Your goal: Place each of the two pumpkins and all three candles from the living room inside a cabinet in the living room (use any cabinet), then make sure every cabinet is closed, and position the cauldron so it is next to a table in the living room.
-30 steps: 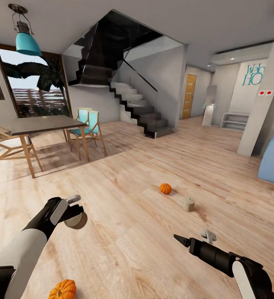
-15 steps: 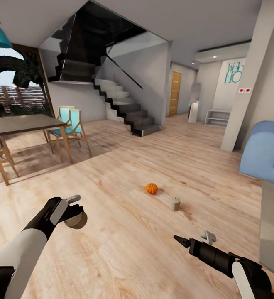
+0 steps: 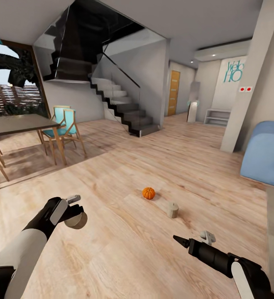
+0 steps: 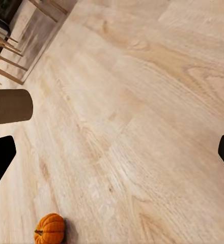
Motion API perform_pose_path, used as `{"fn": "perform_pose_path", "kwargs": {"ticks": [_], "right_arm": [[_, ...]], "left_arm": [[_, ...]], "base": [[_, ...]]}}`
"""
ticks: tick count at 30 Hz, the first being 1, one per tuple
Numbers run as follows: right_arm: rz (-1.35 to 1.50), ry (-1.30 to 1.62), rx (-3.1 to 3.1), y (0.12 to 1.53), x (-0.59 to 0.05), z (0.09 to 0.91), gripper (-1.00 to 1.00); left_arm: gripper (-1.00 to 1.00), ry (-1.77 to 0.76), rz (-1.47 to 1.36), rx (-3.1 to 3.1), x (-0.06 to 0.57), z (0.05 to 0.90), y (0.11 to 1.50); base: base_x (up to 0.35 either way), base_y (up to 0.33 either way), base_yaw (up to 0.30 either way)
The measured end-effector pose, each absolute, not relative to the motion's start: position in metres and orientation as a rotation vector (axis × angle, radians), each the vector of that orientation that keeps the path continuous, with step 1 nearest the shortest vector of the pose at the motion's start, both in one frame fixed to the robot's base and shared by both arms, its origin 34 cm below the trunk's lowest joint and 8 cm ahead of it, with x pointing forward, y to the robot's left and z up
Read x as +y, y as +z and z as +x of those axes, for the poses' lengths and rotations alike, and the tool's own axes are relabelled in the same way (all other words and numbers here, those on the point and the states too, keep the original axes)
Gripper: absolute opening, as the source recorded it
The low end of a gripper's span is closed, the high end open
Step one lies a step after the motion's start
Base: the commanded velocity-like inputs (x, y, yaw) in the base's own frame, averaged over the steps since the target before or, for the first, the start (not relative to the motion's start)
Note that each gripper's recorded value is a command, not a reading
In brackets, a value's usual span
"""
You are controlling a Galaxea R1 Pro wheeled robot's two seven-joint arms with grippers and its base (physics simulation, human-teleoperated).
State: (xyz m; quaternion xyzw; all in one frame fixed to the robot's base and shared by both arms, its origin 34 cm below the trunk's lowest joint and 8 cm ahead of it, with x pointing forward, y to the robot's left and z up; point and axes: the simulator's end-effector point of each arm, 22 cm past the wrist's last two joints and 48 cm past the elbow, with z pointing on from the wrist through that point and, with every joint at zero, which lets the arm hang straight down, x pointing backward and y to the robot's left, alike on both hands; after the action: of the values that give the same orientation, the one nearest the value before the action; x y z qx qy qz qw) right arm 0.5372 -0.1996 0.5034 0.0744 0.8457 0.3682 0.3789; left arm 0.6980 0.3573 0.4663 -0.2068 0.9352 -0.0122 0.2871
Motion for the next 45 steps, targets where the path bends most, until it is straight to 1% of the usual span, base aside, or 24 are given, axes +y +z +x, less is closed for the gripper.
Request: {"fn": "perform_pose_path", "kwargs": {"ticks": [22,29,36,45], "right_arm": [[0.193,0.942,2.166,0.5006,-0.1993,0.5376,1.00],[0.193,0.941,2.166,0.5006,-0.1995,0.5376,1.00],[0.194,0.944,2.165,0.5009,-0.1992,0.5378,1.00],[0.194,0.943,2.166,0.5005,-0.1992,0.5377,1.00]], "left_arm": [[-1.00,-0.029,-0.553,2.506,0.3575,0.6976,0.4619],[-1.00,-0.028,-0.552,2.506,0.3576,0.6977,0.4618],[-1.00,-0.031,-0.554,2.507,0.3573,0.6976,0.4612],[-1.00,-0.029,-0.553,2.507,0.3576,0.6976,0.4612]], "base": [[0.329,0.030,0.004],[0.305,-0.063,0.000],[0.111,-0.058,0.006],[0.114,-0.004,0.093]]}}
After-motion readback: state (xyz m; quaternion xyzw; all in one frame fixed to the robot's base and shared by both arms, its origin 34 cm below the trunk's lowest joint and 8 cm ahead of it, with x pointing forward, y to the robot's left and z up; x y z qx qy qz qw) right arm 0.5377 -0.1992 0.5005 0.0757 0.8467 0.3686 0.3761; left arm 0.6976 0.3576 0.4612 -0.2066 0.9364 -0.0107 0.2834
